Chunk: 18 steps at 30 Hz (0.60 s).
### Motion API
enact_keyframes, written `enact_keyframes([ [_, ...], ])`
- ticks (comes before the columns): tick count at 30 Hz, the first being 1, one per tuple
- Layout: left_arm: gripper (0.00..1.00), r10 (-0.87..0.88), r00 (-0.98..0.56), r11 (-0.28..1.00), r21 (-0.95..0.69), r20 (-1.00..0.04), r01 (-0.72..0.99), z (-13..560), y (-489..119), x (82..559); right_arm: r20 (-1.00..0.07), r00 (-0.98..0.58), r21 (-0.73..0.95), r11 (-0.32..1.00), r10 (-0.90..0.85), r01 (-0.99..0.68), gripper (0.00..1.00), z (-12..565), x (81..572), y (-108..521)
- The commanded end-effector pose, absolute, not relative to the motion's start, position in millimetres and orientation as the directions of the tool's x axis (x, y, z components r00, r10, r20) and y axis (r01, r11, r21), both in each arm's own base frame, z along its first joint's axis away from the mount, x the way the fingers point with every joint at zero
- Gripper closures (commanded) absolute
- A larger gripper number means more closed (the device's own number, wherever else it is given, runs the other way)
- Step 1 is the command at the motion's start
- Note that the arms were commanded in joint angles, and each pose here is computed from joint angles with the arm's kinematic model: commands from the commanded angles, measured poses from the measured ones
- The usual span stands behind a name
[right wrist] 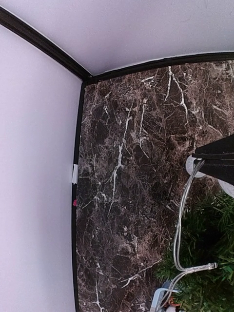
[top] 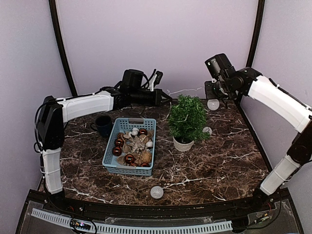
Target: Decorate the small christmas tree
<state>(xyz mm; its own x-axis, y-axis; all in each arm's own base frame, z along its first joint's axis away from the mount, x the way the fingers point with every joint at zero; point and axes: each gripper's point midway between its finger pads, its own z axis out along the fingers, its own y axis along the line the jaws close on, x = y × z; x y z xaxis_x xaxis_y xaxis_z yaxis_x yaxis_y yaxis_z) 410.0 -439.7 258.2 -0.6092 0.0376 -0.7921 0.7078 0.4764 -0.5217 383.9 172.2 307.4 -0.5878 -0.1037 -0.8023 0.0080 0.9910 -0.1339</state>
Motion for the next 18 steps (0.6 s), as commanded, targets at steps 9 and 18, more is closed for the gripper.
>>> enact_keyframes([
  [9, 1.0, 0.088, -0.634, 0.452, -0.537, -0.768, 0.712, 236, -446, 427, -0.738, -0.671, -0.106, 0.994, -0.075, 0.005, 1.0, 258, 405, 165],
  [18, 0.66, 0.102, -0.606, 0.419, -0.518, -0.789, 0.746, 252, -444, 417, -0.68, -0.73, -0.133, 0.991, -0.069, 0.03, 1.0, 228, 382, 144],
])
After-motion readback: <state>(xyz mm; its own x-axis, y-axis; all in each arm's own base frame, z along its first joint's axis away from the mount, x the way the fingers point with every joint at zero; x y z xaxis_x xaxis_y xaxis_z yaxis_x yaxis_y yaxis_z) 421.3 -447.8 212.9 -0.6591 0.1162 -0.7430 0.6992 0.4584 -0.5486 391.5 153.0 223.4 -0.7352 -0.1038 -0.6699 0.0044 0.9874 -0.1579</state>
